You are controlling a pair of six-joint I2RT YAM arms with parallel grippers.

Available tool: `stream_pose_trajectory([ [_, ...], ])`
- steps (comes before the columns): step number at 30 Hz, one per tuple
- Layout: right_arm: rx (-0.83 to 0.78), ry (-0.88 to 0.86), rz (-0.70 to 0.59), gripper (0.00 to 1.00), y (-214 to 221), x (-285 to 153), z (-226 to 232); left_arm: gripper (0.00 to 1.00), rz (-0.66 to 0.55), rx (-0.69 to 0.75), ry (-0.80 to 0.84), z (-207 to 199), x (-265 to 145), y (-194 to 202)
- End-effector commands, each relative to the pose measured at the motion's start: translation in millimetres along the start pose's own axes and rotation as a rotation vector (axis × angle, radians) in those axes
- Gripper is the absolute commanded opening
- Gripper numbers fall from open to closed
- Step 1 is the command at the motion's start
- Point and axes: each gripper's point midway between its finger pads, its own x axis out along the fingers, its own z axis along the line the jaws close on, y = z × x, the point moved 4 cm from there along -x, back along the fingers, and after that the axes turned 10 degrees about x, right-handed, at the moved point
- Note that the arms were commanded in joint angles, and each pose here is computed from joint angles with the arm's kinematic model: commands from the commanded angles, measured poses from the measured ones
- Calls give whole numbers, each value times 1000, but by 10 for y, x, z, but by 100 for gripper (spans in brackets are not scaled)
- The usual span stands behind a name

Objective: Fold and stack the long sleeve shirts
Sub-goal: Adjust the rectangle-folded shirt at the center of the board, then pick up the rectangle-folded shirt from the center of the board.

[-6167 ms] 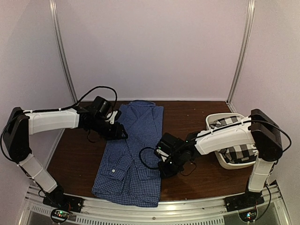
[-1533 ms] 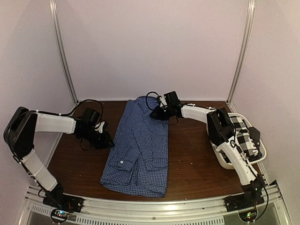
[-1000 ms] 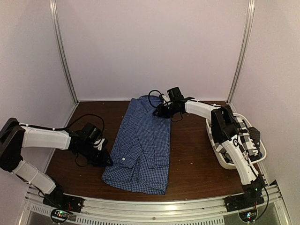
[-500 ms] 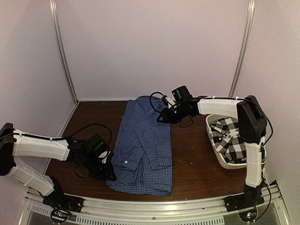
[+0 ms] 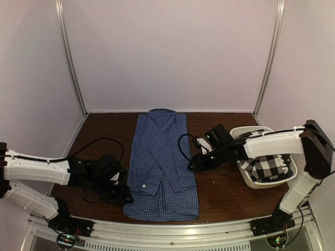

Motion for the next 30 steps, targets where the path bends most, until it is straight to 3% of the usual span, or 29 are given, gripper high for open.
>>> stream_pose_trajectory([
  [1,42,-14,-32,49,191,-125,2,51,-107,7,-15,67,-147,-279],
  [13,192,-87,52,54,641,-68,-186,52,-218,11,168,326,-200,-772],
  [23,288,-118,88,52,755,16,-222,50,-109,10,303,386,66,-594],
  [30,317,-126,101,45,774,90,-227,45,-63,-4,332,391,159,-511],
])
